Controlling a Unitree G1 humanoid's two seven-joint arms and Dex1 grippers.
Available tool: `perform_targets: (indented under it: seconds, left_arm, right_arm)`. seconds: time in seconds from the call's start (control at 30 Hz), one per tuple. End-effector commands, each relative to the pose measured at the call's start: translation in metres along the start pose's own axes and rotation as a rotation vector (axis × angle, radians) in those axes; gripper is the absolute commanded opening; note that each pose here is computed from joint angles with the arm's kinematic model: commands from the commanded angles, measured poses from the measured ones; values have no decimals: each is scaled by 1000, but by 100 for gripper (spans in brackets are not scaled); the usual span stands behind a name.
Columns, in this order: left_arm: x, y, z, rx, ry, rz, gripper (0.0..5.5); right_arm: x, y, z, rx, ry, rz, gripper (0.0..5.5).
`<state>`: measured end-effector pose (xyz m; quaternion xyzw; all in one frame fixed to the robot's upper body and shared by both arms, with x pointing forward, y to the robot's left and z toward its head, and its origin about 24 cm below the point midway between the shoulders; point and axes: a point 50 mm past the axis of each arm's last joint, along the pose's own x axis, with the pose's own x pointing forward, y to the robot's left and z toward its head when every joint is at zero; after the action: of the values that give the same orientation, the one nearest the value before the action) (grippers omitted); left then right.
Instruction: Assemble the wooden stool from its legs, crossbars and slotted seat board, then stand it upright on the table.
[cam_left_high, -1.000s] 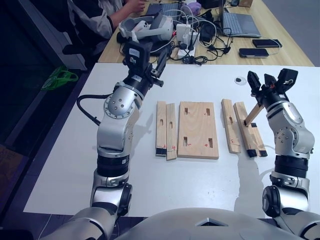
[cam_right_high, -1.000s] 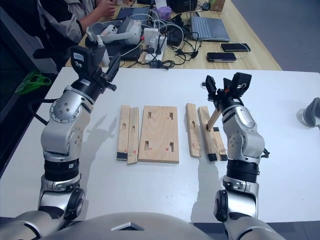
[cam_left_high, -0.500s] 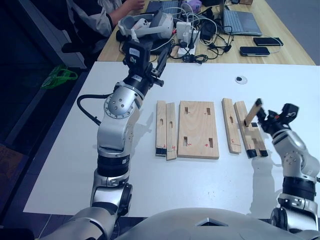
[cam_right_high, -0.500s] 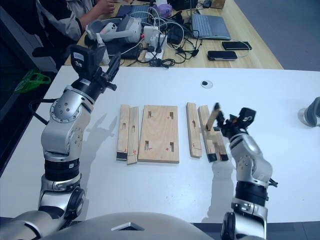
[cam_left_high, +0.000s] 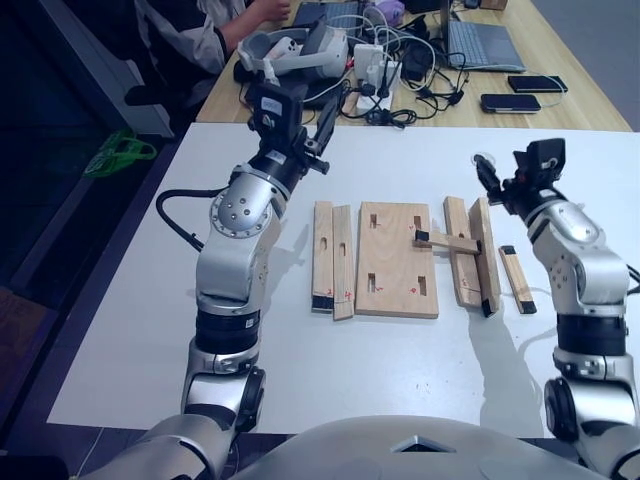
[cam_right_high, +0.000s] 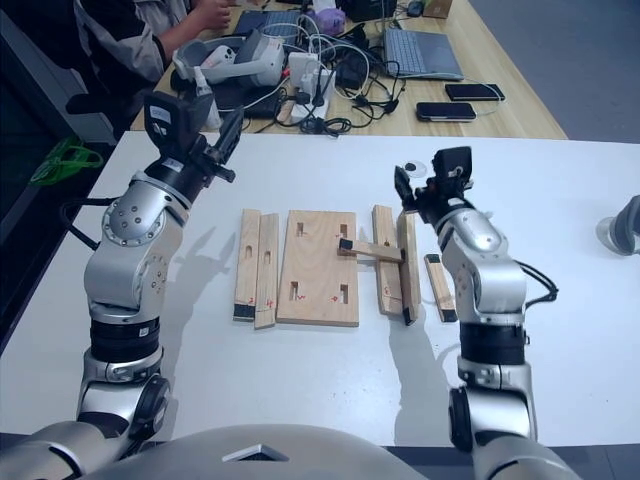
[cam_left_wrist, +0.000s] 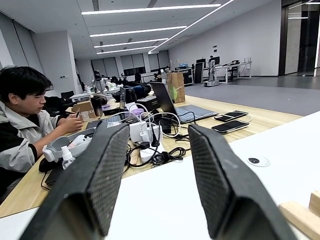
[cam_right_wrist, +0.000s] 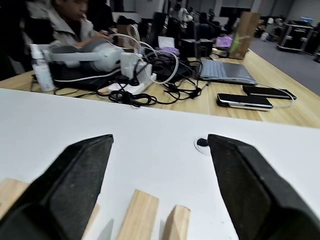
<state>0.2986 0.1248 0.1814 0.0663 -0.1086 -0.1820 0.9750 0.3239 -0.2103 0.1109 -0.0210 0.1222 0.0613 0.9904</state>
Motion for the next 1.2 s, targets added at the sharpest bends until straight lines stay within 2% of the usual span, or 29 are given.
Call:
perform_targets:
  seconds: [0.03,0.13,0.37,0.6,0.73,0.93,1.07,1.2]
  left_arm:
    - [3,-3,1,4,-2,-13,215]
    - [2,-5,1,3,0,-18,215]
    - [3,-7,1,-4,0,-25,215]
    - [5,-10,1,-9,-1,-31,215]
    - [5,-11,2,-12,-3,-35,215]
    - [5,-10,2,-9,-2,-32,215]
    - [6,-7,2,-4,-5,-25,215]
    - [6,-3,2,2,-6,-8,215]
  right_arm:
    - [12,-16,-18,9,198,-62,352]
    - [15,-27,-29,45,328,-66,352]
    - [25,-25,-27,101,399,45,352]
    - [29,-27,-51,17,537,51,352]
    - [36,-29,-55,19,559,23,285]
    - [41,-22,-43,98,534,111,184]
    - [39,-29,-33,135,507,128,109]
    - [38,-32,-23,153,488,142,101]
